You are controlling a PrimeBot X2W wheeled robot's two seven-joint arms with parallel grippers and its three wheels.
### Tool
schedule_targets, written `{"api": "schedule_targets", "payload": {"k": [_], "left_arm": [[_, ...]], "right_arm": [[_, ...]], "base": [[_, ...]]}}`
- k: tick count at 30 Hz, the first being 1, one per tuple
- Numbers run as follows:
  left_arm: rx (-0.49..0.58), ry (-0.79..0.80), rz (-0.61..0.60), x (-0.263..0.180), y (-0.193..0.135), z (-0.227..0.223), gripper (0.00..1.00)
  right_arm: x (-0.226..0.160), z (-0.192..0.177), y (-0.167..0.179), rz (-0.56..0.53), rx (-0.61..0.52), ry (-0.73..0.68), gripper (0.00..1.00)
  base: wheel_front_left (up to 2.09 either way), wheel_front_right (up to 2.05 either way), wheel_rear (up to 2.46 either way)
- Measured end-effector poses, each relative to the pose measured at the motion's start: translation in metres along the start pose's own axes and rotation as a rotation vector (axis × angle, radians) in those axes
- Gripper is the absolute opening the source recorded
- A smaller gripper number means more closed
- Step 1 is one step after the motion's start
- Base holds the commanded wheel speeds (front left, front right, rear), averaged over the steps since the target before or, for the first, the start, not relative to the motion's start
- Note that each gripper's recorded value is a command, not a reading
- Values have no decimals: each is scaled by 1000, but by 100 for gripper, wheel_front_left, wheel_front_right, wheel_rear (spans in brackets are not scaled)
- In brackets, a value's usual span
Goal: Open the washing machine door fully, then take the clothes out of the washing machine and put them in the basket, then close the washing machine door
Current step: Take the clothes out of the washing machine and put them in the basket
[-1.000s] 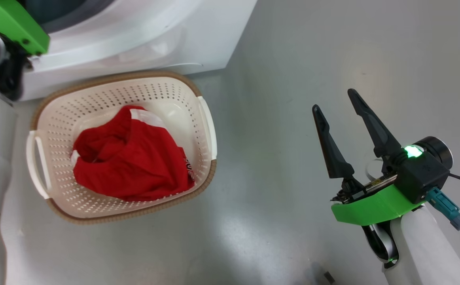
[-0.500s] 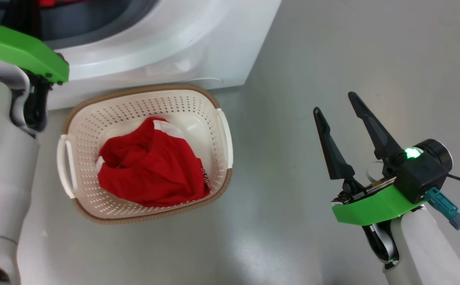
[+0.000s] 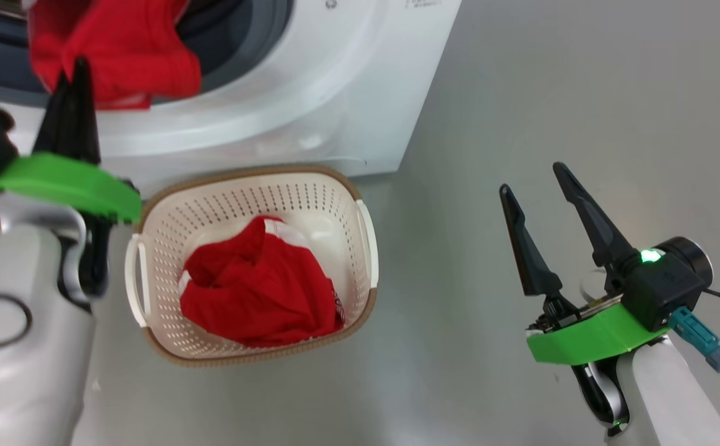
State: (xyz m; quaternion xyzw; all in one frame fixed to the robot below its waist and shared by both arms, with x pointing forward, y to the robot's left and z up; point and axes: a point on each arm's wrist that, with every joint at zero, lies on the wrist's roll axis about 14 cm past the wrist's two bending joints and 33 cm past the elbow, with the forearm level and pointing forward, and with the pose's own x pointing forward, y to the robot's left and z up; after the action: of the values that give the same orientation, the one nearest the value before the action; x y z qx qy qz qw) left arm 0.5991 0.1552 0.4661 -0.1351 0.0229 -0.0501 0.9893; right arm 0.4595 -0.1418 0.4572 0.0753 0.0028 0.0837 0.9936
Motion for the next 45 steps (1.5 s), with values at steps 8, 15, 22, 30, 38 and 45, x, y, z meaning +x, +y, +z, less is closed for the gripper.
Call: {"api": "schedule_targets", "payload": {"k": [8,15,22,30,38,45], "left_arm": [[39,-41,2,-37,-3,15,0],[50,-70,12,-69,-5,24,0],[42,-107,31,-96,-5,35,0],[49,-143,39,-126,-10,45,0],[39,-164,23,-146,-22,53,0],[26,-117,19,-145,-28,42,0]], "right_arm": [[-12,18,5,2,-2,-34,100],[-19,32,12,14,0,-65,100],[-26,42,16,19,6,-89,100],[-36,49,21,28,9,-104,100],[-40,56,23,32,14,-120,100],[-37,49,21,26,17,-103,100]], "base": [[0,0,0],[0,0,0],[0,0,0],[0,0,0],[0,0,0],[0,0,0]]}}
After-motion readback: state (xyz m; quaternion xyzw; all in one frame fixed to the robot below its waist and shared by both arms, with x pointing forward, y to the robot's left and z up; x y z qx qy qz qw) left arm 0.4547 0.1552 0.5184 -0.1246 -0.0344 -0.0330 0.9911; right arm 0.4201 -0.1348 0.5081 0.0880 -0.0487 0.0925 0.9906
